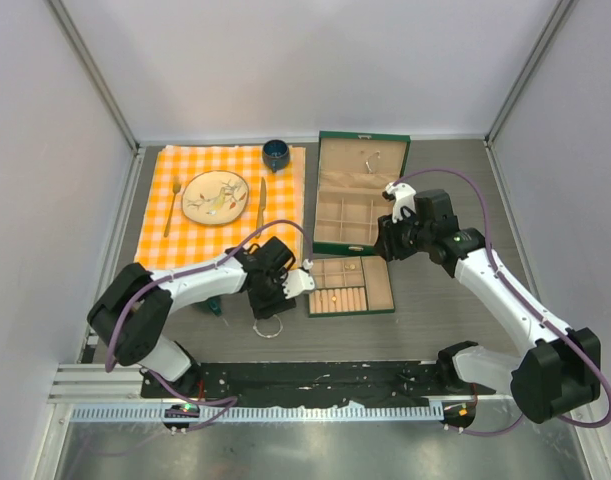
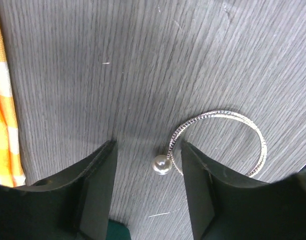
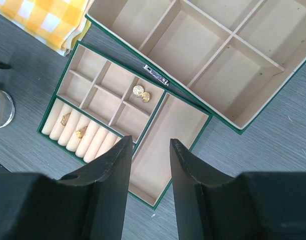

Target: Organize the mixed jewelry

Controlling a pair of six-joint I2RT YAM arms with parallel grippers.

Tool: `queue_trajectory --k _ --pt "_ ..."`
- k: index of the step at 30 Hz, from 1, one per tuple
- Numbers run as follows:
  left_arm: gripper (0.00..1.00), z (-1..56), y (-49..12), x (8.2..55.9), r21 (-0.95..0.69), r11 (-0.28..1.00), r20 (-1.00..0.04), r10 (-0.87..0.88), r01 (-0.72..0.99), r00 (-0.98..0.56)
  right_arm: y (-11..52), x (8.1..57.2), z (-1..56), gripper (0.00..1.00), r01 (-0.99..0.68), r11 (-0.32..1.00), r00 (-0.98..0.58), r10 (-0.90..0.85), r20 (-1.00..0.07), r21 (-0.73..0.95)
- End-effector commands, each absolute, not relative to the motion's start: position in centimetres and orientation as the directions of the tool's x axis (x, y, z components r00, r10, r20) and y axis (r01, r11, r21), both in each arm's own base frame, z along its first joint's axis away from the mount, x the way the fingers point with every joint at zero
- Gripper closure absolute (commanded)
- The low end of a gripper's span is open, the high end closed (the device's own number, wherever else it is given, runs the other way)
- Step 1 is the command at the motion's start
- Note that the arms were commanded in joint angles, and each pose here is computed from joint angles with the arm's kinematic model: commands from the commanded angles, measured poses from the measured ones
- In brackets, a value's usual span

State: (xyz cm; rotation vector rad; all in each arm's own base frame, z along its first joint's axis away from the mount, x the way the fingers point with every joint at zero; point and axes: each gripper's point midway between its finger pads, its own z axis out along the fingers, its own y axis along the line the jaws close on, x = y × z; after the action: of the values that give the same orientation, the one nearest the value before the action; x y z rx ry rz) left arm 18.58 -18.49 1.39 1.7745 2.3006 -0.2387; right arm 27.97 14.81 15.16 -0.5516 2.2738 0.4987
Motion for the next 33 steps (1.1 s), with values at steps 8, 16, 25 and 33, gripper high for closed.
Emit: queue_trajectory --k 8,16,25,33 --pt "0.75 -1.4 -18.0 17.0 -0.036 0.236 -0.198 0.951 0.971 -0.239 14.6 28.5 16.2 0.58 -0.529 0.836 -0.588 -0.234 -0.775 0.149" --pt "1.00 -1.0 -18.5 17.4 -0.027 0.240 -0.218 0.946 0.970 -0.240 14.5 28.5 16.3 0.58 -0.529 0.837 -0.582 -0.235 -0.779 0.142" --pt "1.00 2.2 -19.7 18.2 0.002 0.238 -0.292 0.929 0.971 -0.227 14.1 28.6 16.9 0.59 -0.519 0.846 -0.563 -0.235 -0.792 0.118" --pt "1.00 5.0 -20.8 18.1 -0.021 0.243 -0.351 0.906 0.970 -0.234 13.5 29.5 18.0 0.62 -0.496 0.864 -0.541 -0.227 -0.810 0.089"
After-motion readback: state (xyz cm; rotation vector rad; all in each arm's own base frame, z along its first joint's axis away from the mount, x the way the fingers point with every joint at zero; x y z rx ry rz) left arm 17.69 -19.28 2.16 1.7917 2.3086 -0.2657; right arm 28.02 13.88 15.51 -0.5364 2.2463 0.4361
